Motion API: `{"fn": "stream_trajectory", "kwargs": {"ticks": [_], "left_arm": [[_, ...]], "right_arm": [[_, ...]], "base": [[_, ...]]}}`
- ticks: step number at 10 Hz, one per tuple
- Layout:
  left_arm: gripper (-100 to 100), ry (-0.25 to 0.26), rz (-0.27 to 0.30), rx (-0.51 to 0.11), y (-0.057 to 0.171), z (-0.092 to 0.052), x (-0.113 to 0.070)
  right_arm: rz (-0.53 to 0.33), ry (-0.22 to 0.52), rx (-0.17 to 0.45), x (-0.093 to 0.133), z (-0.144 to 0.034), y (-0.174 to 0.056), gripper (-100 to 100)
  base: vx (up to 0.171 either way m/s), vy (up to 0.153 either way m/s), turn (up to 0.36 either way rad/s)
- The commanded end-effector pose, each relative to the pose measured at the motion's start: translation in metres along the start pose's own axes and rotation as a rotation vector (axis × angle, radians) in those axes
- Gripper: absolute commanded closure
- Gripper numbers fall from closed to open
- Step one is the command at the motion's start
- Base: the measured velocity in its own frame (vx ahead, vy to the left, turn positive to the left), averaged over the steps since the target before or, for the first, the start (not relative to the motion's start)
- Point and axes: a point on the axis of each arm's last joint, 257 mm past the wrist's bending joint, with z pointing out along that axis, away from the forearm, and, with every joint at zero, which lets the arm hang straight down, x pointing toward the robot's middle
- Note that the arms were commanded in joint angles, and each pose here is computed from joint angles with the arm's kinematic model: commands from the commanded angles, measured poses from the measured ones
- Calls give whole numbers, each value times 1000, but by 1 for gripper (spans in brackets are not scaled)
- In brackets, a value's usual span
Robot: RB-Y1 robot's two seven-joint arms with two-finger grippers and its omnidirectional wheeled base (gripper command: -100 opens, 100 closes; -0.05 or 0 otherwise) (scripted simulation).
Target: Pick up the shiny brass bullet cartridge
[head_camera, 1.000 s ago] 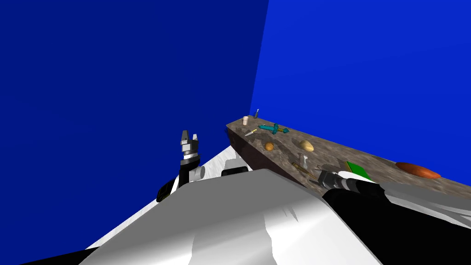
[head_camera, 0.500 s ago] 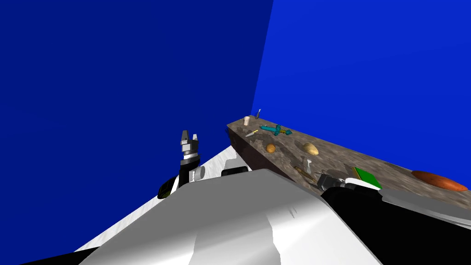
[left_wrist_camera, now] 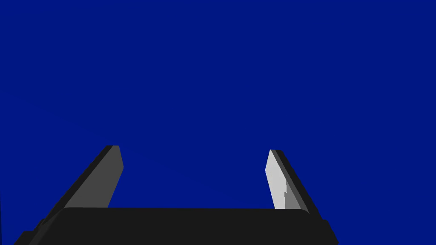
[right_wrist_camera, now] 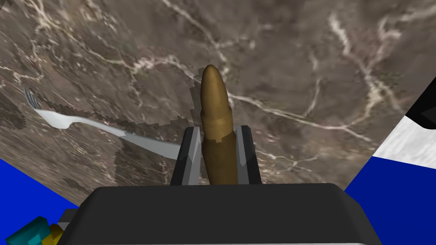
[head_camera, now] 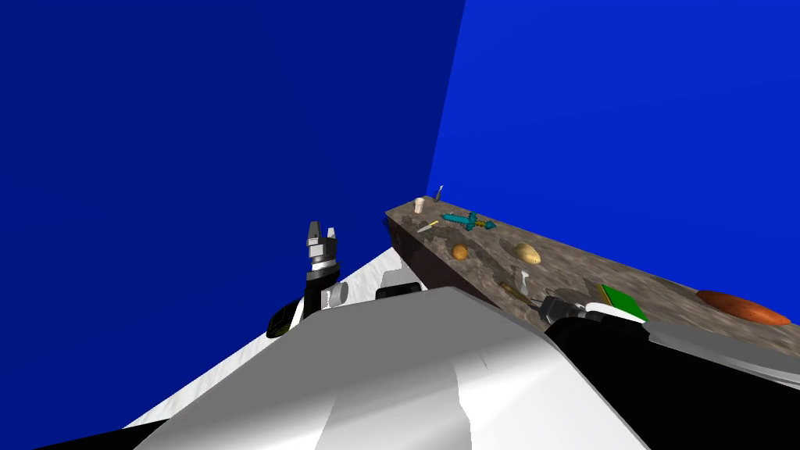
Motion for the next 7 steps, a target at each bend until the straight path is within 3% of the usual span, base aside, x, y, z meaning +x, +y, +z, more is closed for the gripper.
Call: {"fn": "stream_trajectory", "kwargs": {"ticks": [1, 2, 3, 6, 7], "left_arm": [[0, 0, 0, 0, 0, 0, 0], [0, 0, 0, 0, 0, 0, 0], [0, 0, 0, 0, 0, 0, 0], [0, 0, 0, 0, 0, 0, 0], [0, 0, 0, 0, 0, 0, 0]], "right_arm": [[0, 0, 0, 0, 0, 0, 100], [0, 0, 0, 0, 0, 0, 0], [-11, -3, 0, -7, -6, -9, 100], [-19, -4, -2, -10, -9, -14, 100], [-19, -4, -2, -10, -9, -14, 0]], "base": [[0, 0, 0], [0, 0, 0], [-16, 25, -123], [-21, 34, -60], [0, 0, 0]]}}
